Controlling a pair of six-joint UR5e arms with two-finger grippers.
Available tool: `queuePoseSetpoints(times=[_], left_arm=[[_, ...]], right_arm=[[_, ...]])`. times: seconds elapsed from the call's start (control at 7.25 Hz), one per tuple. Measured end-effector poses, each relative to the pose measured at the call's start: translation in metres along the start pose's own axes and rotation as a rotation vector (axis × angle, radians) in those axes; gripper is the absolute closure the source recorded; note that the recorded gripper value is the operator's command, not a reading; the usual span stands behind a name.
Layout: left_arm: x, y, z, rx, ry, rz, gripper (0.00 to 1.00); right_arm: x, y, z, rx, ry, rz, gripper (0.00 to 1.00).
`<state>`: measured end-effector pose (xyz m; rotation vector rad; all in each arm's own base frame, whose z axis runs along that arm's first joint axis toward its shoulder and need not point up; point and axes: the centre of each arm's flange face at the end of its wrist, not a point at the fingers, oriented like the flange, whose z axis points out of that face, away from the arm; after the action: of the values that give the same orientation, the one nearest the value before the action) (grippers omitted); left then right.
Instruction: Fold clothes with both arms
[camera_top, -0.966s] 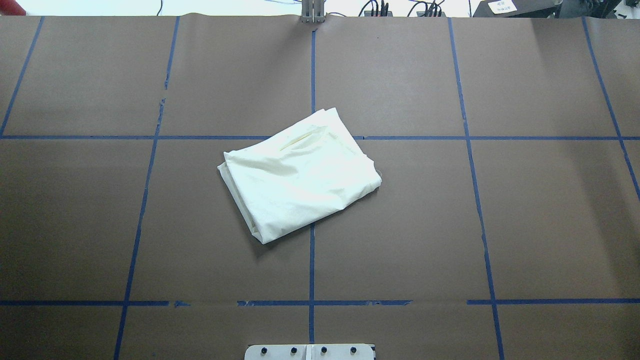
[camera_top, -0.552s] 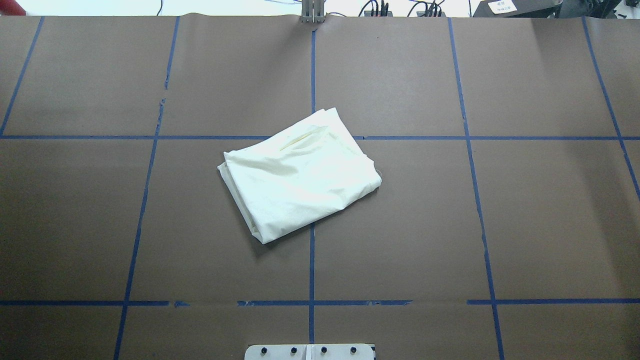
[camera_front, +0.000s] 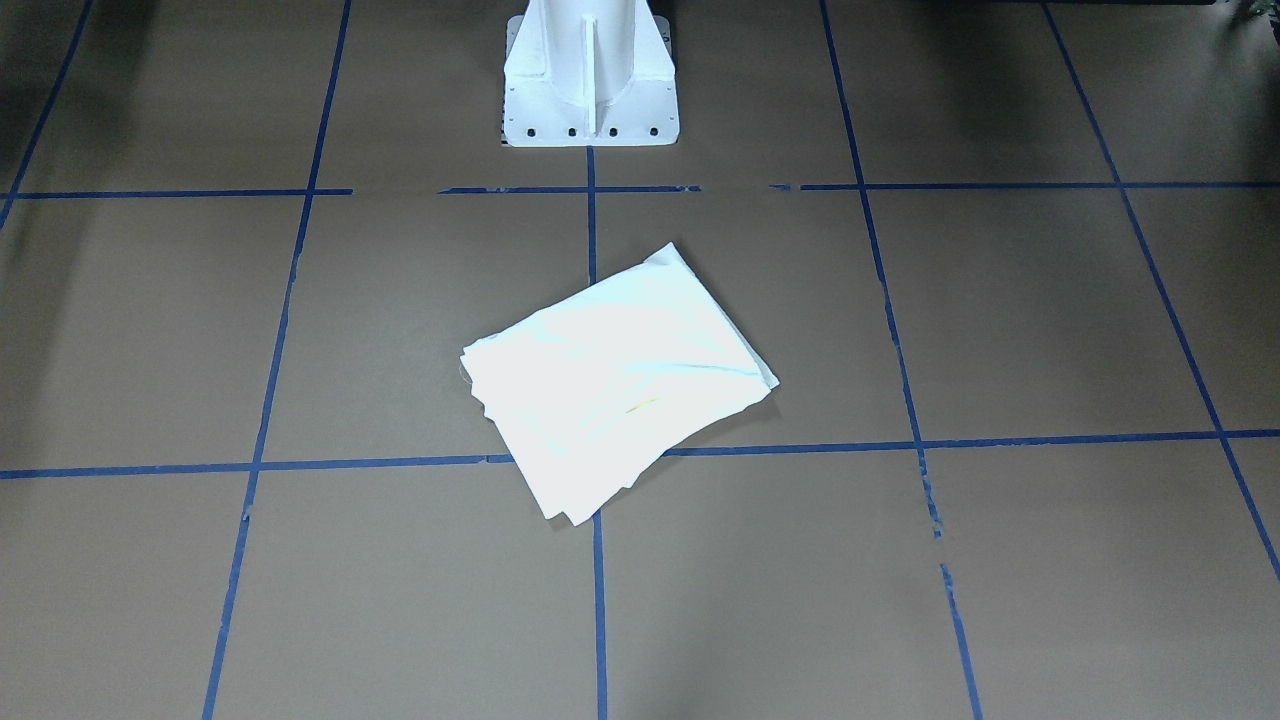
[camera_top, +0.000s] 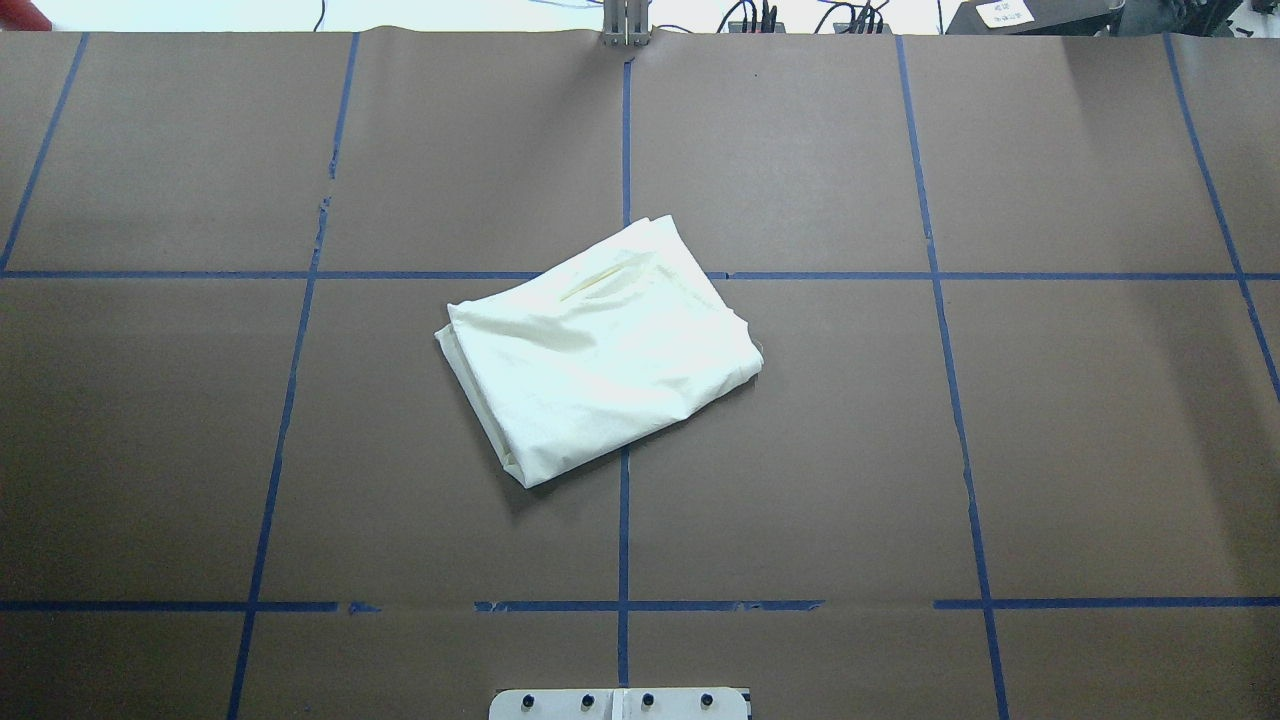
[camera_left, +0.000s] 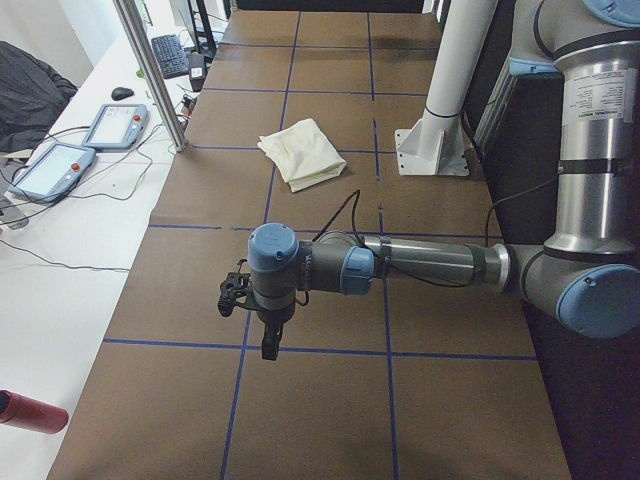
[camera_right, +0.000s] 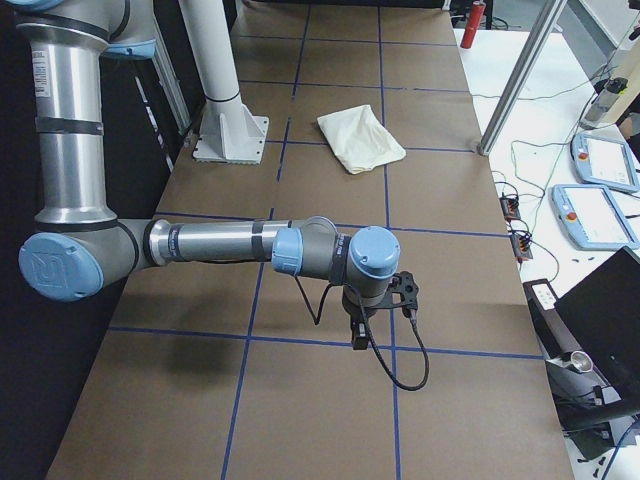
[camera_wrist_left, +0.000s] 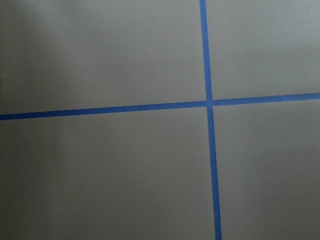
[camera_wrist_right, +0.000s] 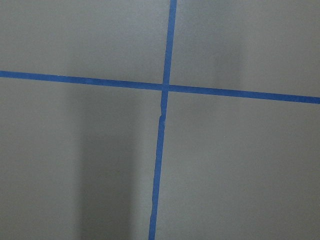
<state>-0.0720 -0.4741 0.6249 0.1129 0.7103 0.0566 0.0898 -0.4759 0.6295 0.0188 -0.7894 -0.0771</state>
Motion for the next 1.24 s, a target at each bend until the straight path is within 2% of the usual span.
queuePoseSetpoints(times=[1.24], left_arm=[[0.0058, 0.0002, 0.0075, -0.014, 0.002, 0.005, 0.0]], right_arm=[[0.0012, -0.0023, 0.002, -0.004, -0.002, 0.005, 0.0]])
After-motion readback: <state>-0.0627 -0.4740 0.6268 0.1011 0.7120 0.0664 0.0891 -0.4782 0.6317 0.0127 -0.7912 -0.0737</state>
